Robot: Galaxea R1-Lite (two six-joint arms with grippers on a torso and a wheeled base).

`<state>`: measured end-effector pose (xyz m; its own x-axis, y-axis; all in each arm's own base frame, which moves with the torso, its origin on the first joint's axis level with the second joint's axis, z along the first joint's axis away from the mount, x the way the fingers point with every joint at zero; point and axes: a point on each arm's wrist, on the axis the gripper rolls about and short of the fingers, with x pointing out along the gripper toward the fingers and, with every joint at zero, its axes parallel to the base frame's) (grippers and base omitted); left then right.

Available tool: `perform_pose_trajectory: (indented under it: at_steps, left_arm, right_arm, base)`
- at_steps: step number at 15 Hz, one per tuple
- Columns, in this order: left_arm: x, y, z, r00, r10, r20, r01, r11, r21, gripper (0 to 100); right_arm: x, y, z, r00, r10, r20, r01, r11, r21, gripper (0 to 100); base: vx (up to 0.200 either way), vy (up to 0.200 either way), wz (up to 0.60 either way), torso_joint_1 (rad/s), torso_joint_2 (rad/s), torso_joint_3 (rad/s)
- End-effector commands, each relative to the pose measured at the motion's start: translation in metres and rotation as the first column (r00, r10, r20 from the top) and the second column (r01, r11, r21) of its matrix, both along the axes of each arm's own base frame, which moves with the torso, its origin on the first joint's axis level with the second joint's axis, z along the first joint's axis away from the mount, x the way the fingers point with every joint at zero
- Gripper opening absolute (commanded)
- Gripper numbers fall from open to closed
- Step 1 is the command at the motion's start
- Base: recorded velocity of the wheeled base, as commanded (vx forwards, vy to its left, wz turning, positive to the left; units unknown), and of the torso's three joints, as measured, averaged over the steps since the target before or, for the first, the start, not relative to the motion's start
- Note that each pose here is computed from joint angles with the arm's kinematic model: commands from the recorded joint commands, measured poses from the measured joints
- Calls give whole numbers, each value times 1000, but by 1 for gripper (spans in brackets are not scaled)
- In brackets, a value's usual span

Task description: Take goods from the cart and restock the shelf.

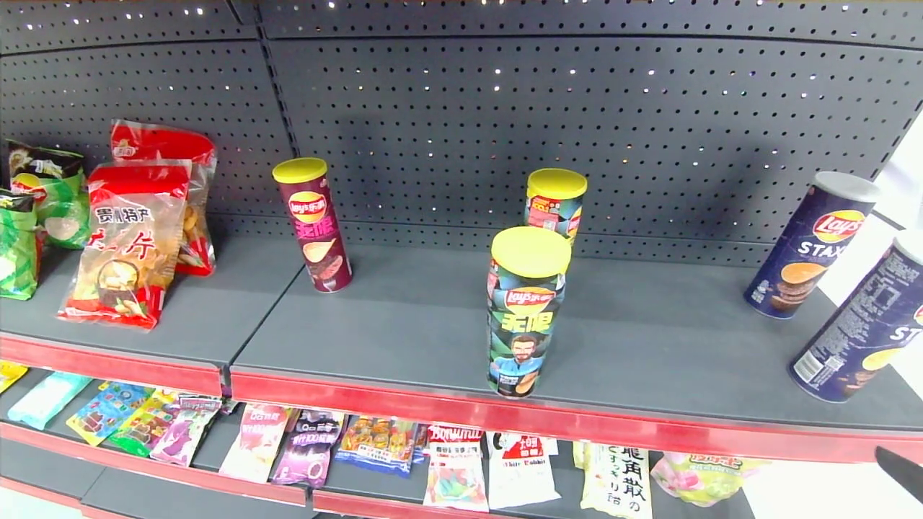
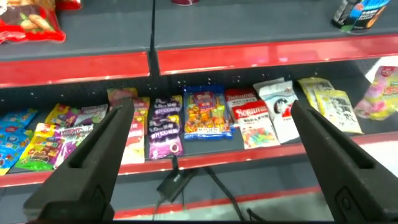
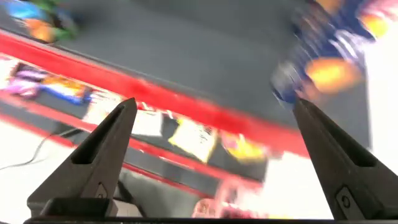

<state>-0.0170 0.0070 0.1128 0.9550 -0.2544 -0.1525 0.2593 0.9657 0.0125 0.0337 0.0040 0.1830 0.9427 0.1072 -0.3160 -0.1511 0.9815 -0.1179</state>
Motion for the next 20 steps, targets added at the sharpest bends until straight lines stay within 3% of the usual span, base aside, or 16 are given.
perform_pose_trajectory:
  at_steps: [1,6,14,19,20]
  left_arm:
    - [17,-7,24,994,-59,-90,61,998,19,100]
    - [22,-9,32,992,-59,-107,62,998,26,100]
    - [32,-12,41,988,-59,-144,65,997,37,100]
    - [66,-24,55,959,-48,-279,71,995,76,100]
    - [89,-32,68,945,-34,-326,67,994,89,100]
  right_arm:
    - [-41,-5,-7,994,-58,95,57,998,13,100]
    - [-50,-6,-13,996,-58,69,59,998,-11,100]
    - [-48,-6,-17,997,-54,51,55,998,-20,100]
    - [-50,-6,-30,995,-78,54,74,994,81,100]
    - [-51,-6,-43,992,-77,102,67,992,105,100]
  base:
    - [0,0,0,0,0,0]
    - [0,0,0,0,0,0]
    - [0,0,-525,4,1,4]
    - [0,0,0,0,0,0]
    - [0,0,0,0,0,0]
